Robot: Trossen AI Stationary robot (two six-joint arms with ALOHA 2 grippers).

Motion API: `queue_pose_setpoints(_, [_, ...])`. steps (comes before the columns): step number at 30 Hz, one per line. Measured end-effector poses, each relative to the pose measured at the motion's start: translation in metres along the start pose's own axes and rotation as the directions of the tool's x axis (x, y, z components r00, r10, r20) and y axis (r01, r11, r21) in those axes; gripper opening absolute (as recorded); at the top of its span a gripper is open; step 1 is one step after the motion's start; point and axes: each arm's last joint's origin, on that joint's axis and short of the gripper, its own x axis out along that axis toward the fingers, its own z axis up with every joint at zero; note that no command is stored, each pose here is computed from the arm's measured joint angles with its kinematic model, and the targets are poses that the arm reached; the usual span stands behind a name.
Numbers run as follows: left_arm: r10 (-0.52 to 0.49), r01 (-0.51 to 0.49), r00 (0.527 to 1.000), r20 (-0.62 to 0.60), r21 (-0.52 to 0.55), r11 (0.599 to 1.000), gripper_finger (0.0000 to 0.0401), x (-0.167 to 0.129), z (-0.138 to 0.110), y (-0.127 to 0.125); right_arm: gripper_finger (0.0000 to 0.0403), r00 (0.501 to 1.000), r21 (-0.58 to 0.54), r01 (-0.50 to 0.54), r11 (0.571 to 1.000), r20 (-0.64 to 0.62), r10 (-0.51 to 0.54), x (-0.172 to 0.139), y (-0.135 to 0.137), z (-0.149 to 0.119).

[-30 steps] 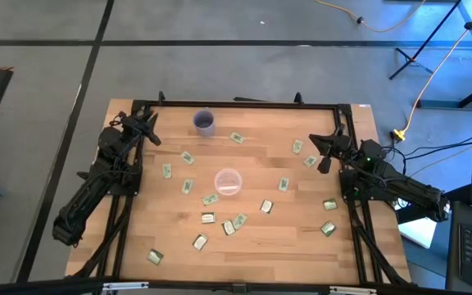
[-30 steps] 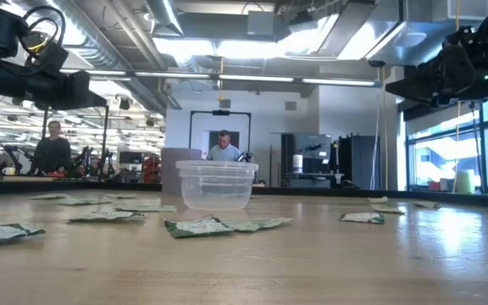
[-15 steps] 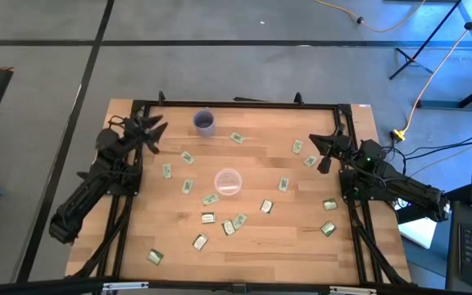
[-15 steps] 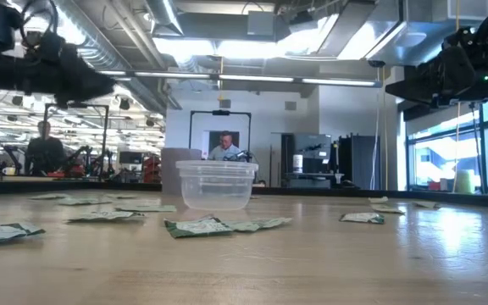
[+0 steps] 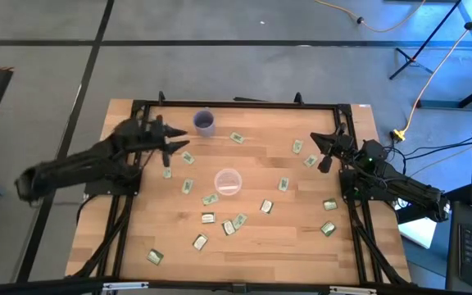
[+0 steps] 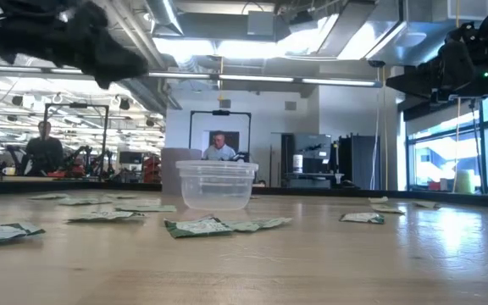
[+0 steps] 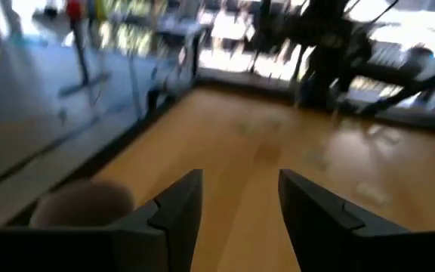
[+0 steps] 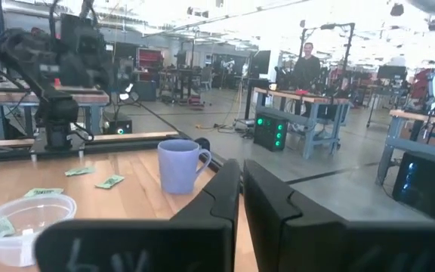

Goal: Pick and place Stevia / Truvia into bins
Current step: Put the stevia packet into the transparent container

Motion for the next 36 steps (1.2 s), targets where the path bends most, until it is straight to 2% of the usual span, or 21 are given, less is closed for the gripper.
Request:
queue_pose_setpoints(2, [0.076,-0.077,0.985,-0.158,0.003,0.997,0.0166,0.012,0.002,-0.002,0.0026,1.0,-0.001,-0.001,1.0,-0.001,0.001,0.0,0.0,0.0])
queue_pose_setpoints(4, [0.124,-0.114,0.942,-0.312,0.051,0.992,0.0164,0.023,0.002,-0.006,0.0026,1.0,-0.002,0.0,1.0,-0.001,0.0,0.0,0.0,0.0])
queue_pose_setpoints(7, [0.131,-0.061,0.858,-0.497,0.154,0.986,0.0161,0.038,-0.002,-0.012,0.0026,1.0,-0.002,0.0,1.0,-0.002,0.0,0.0,0.0,0.0])
queue_pose_setpoints(9, [0.119,-0.021,0.815,-0.567,0.175,0.984,0.0161,0.048,-0.005,-0.017,0.0026,1.0,-0.001,-0.001,1.0,-0.003,0.001,0.0,0.0,0.0])
queue_pose_setpoints(13, [0.114,-0.032,0.762,-0.637,0.139,0.99,0.0161,0.067,-0.012,-0.02,0.0026,1.0,-0.001,-0.001,1.0,-0.004,0.001,0.0,0.0,0.0])
queue_pose_setpoints(17, [0.138,-0.052,0.685,-0.715,0.14,0.989,0.0158,0.081,-0.028,-0.017,0.0026,1.0,0.001,-0.002,1.0,-0.004,0.002,0.0,0.0,0.0])
queue_pose_setpoints(23, [0.171,-0.148,0.579,-0.797,0.103,0.984,0.015,0.094,-0.05,-0.007,0.0026,1.0,0.001,-0.002,1.0,-0.005,0.002,0.0,0.0,0.0])
queue_pose_setpoints(29, [0.179,-0.22,0.518,-0.837,0.072,0.973,0.014,0.1,-0.063,0.0,0.0026,1.0,0.001,-0.002,1.0,-0.006,0.002,0.0,0.0,-0.001])
queue_pose_setpoints(32, [0.179,-0.22,0.487,-0.855,0.078,0.972,0.0139,0.1,-0.067,0.0,0.0026,1.0,0.001,-0.002,1.0,-0.006,0.002,0.0,0.0,-0.001])
queue_pose_setpoints(36, [0.176,-0.218,0.47,-0.865,0.079,0.973,0.0138,0.101,-0.071,0.0,0.0026,1.0,0.001,-0.002,1.0,-0.006,0.002,0.0,0.0,-0.001])
